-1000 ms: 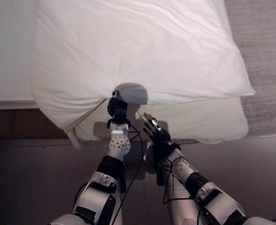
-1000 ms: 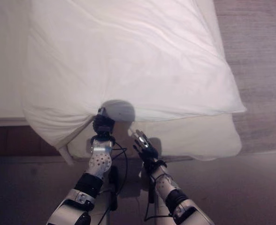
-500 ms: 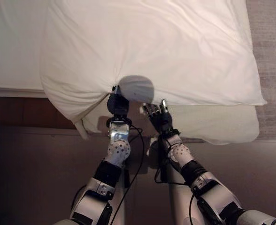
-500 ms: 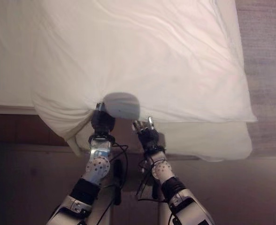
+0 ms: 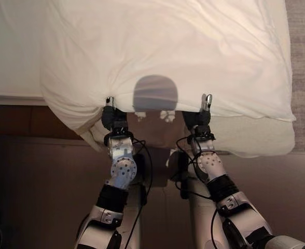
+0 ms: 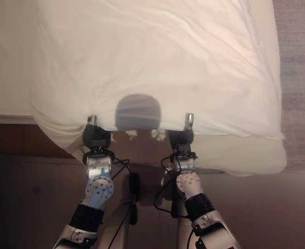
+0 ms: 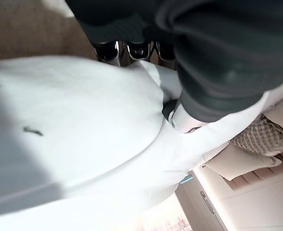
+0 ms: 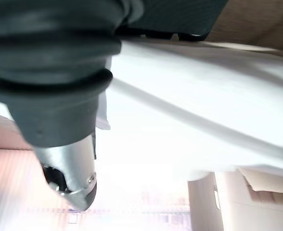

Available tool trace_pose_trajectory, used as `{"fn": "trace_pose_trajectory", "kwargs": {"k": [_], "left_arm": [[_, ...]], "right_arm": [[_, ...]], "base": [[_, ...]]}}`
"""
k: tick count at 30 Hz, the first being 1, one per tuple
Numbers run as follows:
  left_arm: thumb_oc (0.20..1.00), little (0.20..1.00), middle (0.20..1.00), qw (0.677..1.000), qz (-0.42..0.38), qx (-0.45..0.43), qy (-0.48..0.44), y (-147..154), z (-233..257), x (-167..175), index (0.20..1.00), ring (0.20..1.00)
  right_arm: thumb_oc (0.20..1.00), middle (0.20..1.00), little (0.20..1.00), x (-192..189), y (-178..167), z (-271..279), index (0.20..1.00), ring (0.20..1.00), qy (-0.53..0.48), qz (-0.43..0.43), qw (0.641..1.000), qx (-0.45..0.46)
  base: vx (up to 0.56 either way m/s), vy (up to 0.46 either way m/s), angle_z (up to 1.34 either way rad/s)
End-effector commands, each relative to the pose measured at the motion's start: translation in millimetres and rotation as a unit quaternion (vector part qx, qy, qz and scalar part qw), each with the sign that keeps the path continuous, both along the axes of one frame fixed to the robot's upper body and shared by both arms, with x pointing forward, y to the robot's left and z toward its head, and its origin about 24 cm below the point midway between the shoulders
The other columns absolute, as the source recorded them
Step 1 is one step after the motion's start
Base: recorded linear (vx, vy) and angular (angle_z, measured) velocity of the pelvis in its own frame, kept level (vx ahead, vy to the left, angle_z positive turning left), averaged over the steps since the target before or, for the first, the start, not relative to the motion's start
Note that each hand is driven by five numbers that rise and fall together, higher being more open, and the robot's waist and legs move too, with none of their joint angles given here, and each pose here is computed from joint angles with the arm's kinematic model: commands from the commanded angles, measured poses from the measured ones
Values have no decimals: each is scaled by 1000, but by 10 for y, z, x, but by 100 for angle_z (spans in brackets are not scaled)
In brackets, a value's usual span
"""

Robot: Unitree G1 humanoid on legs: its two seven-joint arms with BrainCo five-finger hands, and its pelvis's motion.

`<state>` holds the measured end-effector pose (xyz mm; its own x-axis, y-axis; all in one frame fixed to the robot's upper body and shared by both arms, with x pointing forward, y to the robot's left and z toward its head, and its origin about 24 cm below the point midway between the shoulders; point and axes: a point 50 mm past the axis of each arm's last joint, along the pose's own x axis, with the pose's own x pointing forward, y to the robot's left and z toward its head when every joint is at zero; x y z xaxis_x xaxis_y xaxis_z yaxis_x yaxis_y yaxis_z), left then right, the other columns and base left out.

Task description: Make the bed

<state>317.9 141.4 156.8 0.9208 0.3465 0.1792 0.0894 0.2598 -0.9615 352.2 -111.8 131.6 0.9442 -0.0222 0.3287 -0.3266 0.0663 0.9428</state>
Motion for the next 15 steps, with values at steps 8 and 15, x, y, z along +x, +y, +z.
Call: {"fn": "trace_pose_trajectory", "kwargs": {"k": [8, 15], "left_arm": [[200, 200, 200, 974, 223, -13, -32, 842, 177, -290, 200, 200], [200, 200, 200, 966, 260, 0, 3, 1008, 123, -273, 200, 200]], "right_arm": [[1000, 1000, 1000, -40, -829, 142, 1000, 1000, -9, -168, 986, 9], [1000, 1000, 1000, -41, -1063, 161, 1000, 1000, 3, -205, 979, -5]], "base": [[4, 5, -1], [8, 6, -4]]}}
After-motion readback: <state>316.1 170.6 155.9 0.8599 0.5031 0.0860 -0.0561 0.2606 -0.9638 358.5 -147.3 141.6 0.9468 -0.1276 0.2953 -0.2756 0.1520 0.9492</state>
